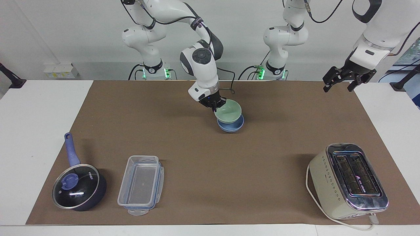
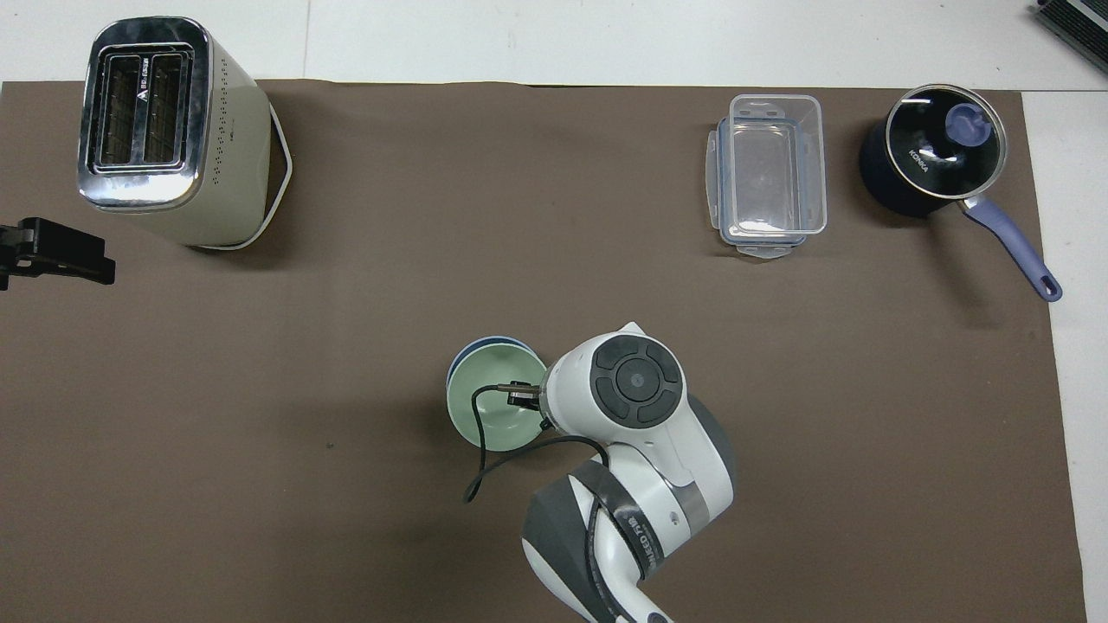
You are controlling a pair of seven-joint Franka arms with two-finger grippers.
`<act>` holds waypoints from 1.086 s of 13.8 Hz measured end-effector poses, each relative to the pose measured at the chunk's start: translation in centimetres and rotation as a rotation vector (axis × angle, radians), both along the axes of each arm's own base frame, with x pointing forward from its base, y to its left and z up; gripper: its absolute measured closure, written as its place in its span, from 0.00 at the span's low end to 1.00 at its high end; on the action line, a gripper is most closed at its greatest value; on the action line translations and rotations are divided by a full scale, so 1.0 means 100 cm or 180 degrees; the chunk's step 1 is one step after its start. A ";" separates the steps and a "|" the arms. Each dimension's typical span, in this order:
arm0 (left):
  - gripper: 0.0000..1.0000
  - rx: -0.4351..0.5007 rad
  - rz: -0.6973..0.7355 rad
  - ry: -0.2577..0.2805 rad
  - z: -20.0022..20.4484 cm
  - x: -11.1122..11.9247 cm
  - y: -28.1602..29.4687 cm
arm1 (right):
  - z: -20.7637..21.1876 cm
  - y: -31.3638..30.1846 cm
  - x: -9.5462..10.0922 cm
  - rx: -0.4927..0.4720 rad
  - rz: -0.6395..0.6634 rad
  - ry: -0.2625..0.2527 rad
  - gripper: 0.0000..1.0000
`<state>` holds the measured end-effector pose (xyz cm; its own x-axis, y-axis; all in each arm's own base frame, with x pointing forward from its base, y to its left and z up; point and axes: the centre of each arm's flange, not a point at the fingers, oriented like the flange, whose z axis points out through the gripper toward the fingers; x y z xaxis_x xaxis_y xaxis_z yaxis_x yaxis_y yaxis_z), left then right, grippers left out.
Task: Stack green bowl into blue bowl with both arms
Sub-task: 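Carry the green bowl with the right gripper over the blue bowl, then lower the green bowl into the blue bowl and open the right gripper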
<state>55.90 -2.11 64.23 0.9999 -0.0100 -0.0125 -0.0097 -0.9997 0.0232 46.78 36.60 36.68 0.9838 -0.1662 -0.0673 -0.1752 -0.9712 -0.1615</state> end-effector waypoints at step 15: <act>0.00 0.0000 0.0000 0.0000 0.000 0.000 0.000 | -0.005 0.001 0.005 0.0053 -0.0034 -0.0082 0.83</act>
<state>55.90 -2.11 64.23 0.9999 -0.0100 -0.0125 -0.0097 -0.9997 0.0232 47.33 36.74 36.20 0.9834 -0.1758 -0.0449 -0.1811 -0.9664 -0.1823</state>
